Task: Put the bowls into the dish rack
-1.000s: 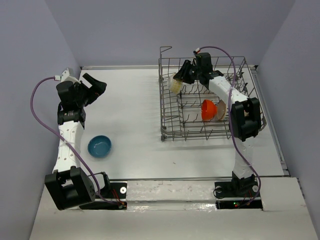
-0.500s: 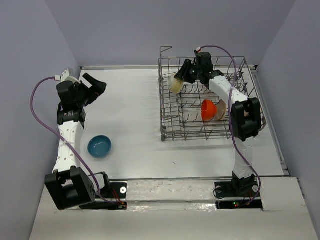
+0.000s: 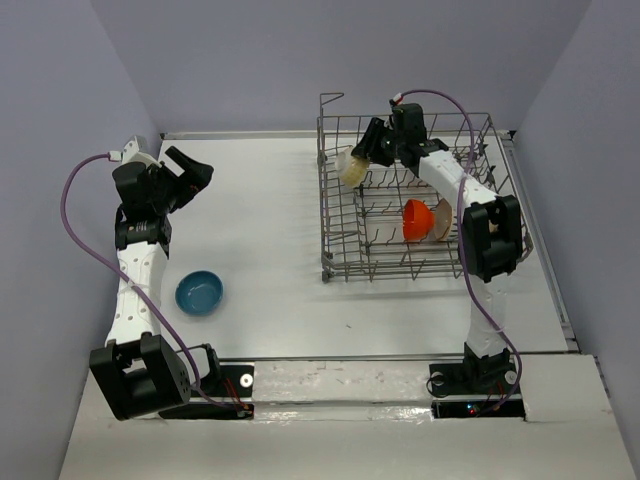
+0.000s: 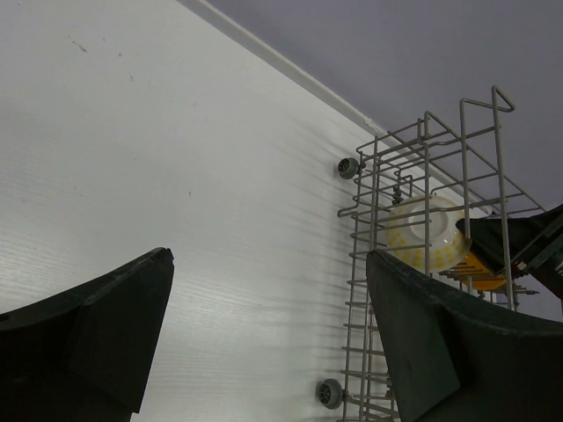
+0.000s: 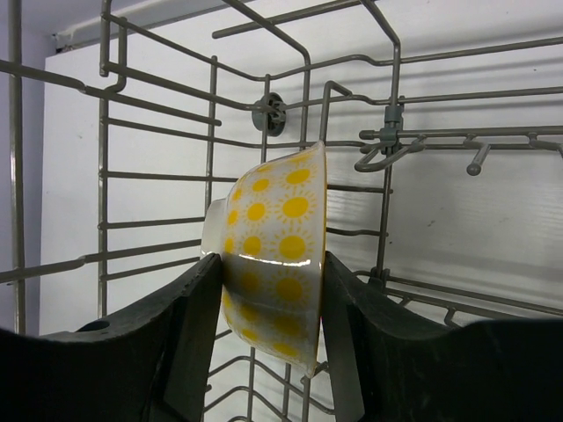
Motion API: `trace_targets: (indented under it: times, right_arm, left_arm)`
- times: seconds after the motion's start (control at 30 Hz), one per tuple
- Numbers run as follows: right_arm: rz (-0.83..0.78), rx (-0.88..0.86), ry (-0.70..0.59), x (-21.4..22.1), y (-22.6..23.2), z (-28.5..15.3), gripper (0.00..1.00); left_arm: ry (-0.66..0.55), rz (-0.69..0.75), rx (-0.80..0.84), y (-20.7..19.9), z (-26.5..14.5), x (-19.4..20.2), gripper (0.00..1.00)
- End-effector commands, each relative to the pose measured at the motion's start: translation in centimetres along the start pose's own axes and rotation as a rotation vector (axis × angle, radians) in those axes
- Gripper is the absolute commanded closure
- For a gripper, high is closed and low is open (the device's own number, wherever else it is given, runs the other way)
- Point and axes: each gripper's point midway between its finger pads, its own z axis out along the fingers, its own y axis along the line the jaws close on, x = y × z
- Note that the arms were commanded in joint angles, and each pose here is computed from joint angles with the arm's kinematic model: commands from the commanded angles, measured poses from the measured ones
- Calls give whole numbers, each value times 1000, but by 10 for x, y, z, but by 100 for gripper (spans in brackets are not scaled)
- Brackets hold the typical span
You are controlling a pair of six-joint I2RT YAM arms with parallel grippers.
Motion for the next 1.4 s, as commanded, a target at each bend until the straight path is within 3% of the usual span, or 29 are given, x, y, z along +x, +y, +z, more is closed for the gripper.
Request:
trace_targets:
  times: [0.0,0.73,1.17,1.37]
  right_arm:
    - [-60,170,63,12,-55,4,48]
    - [-167,195,81,11,-40,2,44]
    - [-204,123,-148,-79,28,-81,40]
    - [-199,38,-204,-91,58,-130,39]
  left_arm:
    - [-36,22,41,-8,-2,-10,1]
    - [-37,23,41,-8,-2,-10,1]
    - [-48,23,36,-7,-3,-10,1]
    - [-74,12,-28,3,-8,-13,1]
